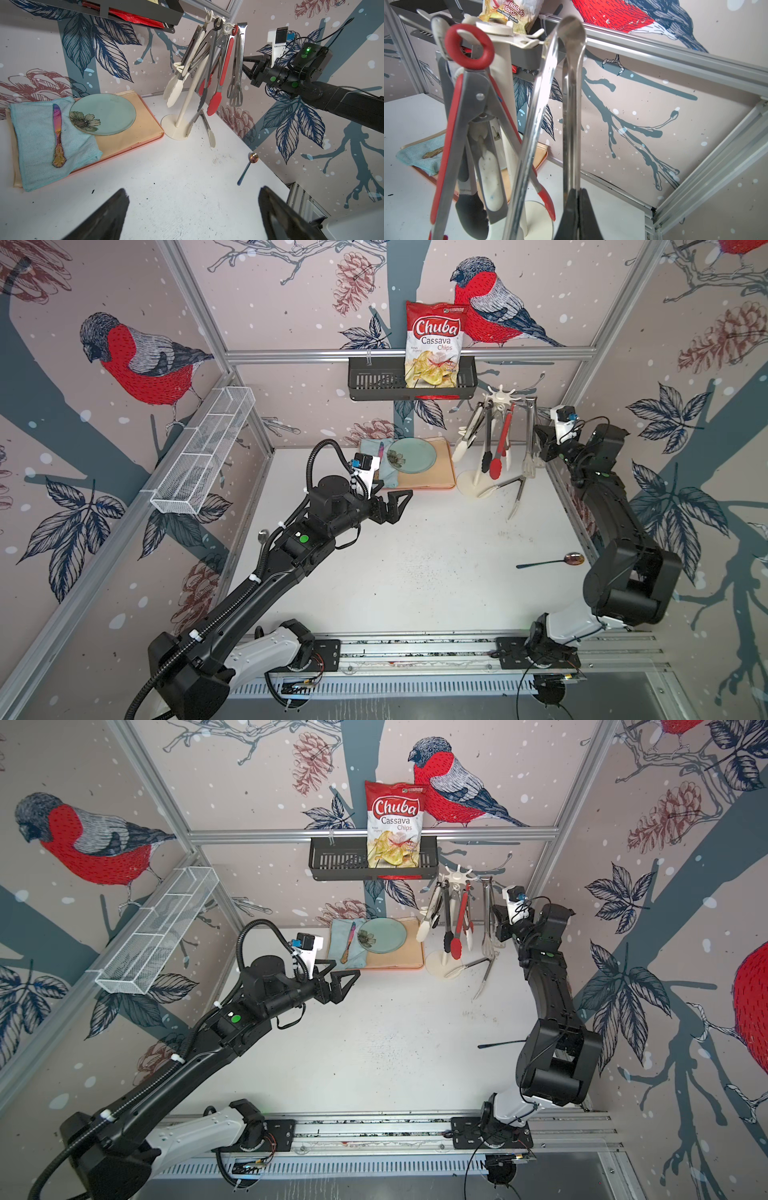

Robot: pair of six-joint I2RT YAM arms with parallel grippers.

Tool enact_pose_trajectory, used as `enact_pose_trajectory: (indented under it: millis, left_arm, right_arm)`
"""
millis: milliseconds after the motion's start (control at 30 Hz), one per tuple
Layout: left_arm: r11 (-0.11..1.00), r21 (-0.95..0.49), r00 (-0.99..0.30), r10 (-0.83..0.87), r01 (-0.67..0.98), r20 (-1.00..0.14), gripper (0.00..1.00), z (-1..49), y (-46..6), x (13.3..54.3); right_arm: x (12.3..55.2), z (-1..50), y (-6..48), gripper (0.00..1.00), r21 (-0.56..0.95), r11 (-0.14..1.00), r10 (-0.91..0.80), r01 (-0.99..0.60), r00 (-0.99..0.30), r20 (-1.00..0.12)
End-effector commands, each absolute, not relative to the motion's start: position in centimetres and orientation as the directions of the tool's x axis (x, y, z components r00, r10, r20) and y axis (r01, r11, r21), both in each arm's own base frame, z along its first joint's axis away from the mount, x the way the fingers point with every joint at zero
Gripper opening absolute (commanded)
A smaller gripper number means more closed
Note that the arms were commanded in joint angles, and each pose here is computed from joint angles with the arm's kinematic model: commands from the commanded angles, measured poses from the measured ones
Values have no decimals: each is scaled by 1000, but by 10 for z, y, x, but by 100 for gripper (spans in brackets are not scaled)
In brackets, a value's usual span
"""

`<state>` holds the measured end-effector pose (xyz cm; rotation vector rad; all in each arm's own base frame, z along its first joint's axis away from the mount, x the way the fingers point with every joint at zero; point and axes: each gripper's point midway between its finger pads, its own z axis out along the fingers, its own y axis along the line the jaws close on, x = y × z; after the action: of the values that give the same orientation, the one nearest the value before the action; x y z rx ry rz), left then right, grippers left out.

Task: Hang food tongs on kitchen utensil racks
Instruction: Hang the food tongs on the rack.

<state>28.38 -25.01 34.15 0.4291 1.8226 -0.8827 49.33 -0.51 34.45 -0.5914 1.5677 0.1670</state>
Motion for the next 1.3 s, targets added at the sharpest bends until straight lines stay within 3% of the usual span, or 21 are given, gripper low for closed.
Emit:
enact_pose_trajectory:
  millis: [0, 1267]
  left_arm:
    - [675, -366, -400, -114, 641, -910, 96, 347, -249, 288]
    - [692, -345, -399, -90, 634, -912, 96, 343, -250, 293]
  right_arm:
    - [494, 365, 4, 0, -283, 820, -259, -498, 119, -959]
    - [517, 317, 37, 0, -181, 740, -239, -648, -1, -971]
